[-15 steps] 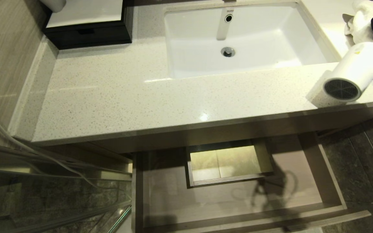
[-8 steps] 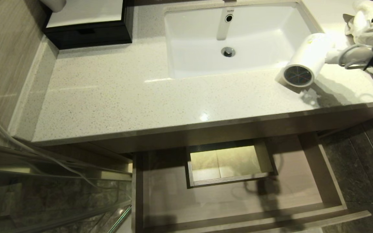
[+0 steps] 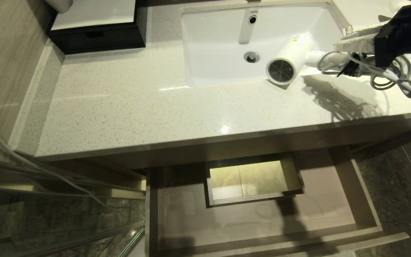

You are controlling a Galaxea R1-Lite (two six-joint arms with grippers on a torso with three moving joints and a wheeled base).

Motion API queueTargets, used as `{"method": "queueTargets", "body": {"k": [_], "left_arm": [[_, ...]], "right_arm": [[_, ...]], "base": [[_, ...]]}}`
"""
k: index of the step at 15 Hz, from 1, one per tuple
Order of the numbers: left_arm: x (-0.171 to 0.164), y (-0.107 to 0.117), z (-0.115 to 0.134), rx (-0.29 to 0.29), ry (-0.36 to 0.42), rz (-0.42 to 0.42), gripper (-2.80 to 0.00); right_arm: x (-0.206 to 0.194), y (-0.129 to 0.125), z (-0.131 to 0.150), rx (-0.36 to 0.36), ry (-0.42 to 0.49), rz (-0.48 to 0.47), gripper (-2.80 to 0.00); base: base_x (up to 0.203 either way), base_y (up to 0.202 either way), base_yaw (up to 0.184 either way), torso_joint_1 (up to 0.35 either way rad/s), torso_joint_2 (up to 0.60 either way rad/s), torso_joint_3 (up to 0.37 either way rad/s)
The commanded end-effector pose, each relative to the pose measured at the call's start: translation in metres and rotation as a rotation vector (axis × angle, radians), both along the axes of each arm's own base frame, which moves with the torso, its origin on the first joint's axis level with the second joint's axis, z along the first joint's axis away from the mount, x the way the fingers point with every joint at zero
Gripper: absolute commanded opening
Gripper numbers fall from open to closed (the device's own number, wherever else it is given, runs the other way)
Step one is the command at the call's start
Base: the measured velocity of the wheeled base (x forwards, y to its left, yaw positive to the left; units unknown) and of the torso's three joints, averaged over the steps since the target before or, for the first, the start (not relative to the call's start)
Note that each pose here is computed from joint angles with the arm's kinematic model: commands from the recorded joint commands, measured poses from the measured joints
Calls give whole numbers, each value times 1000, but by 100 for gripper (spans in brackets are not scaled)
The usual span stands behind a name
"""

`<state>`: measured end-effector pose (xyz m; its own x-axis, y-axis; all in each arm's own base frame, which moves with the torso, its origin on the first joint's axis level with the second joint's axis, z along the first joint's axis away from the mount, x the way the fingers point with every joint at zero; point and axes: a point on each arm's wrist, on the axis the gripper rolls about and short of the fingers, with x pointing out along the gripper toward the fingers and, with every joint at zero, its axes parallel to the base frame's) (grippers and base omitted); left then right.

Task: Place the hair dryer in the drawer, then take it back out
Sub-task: Place it on the countertop

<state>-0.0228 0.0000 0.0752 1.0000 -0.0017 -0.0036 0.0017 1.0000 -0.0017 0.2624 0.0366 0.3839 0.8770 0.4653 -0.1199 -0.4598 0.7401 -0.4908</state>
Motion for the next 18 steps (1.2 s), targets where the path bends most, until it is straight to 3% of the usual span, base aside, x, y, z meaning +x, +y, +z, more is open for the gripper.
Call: {"method": "queueTargets", "body": {"k": [1, 7, 12, 18], "left_arm": [[0, 0, 0, 0, 1, 0, -280], [0, 0, 0, 0, 1, 0, -280], [0, 0, 0, 0, 1, 0, -280], [0, 0, 0, 0, 1, 0, -280]], "right_arm": [[6, 2, -4, -5, 14, 8, -280], [-11, -1, 6, -2, -26, 2, -280], [-49, -7, 18, 0, -89, -8, -280], [-73, -16, -1, -10, -38, -45, -280]], "base": [[0, 0, 0, 0, 0, 0], [0, 0, 0, 0, 0, 0], [0, 0, 0, 0, 0, 0], [0, 0, 0, 0, 0, 0]]}}
